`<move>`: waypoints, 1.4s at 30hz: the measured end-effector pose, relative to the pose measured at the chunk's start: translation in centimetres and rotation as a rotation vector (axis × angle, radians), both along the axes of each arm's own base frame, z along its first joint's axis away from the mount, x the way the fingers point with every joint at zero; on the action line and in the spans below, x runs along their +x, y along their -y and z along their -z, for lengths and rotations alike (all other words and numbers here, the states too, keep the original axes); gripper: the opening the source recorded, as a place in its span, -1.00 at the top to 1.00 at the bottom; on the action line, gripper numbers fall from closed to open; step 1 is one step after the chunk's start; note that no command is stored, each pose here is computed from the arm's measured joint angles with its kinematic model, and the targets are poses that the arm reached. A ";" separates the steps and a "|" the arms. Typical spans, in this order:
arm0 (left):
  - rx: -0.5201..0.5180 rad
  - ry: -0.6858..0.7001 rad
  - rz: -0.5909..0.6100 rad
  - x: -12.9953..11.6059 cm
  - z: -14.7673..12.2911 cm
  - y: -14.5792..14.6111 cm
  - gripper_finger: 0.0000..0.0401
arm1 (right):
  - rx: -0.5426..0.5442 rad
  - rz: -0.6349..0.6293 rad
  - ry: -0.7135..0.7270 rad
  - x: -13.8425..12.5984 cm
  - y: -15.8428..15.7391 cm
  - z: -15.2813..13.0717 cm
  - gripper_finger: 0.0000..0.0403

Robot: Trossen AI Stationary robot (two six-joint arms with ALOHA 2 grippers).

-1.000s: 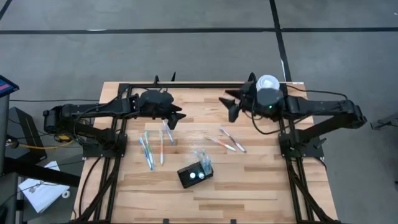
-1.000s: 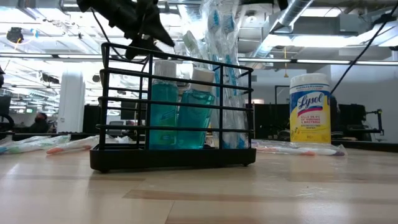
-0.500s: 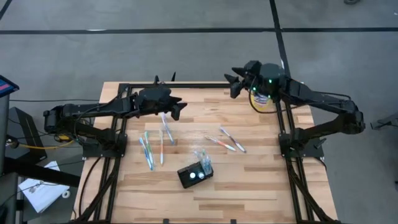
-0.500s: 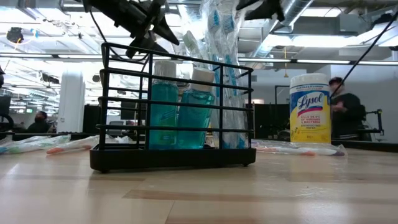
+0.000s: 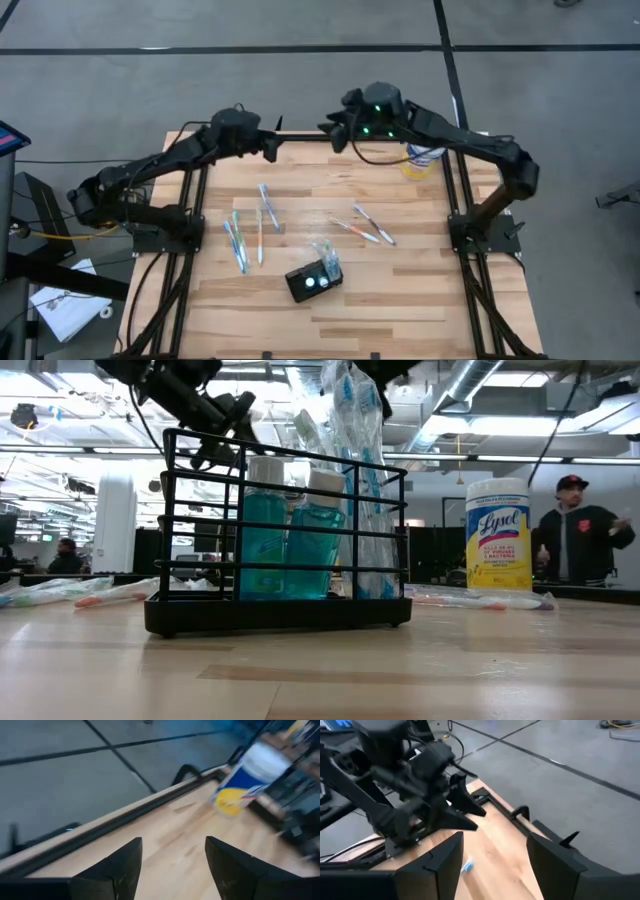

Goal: Pick & Place toothbrushing station
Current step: Put the green toothbrush into the mesh organizer

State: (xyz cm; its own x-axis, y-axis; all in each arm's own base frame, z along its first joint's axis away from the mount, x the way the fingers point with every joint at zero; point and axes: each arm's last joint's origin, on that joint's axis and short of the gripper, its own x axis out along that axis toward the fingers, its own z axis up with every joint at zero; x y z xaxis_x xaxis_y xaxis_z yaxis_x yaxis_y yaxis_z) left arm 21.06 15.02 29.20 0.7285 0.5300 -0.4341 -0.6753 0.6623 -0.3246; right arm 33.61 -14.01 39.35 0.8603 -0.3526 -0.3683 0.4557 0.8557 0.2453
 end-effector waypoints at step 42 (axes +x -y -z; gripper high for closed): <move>-0.148 -0.050 -0.065 -2.0 1.2 -1.7 -0.07 | 0.000 -0.086 -0.264 -2.8 8.6 -1.5 -0.04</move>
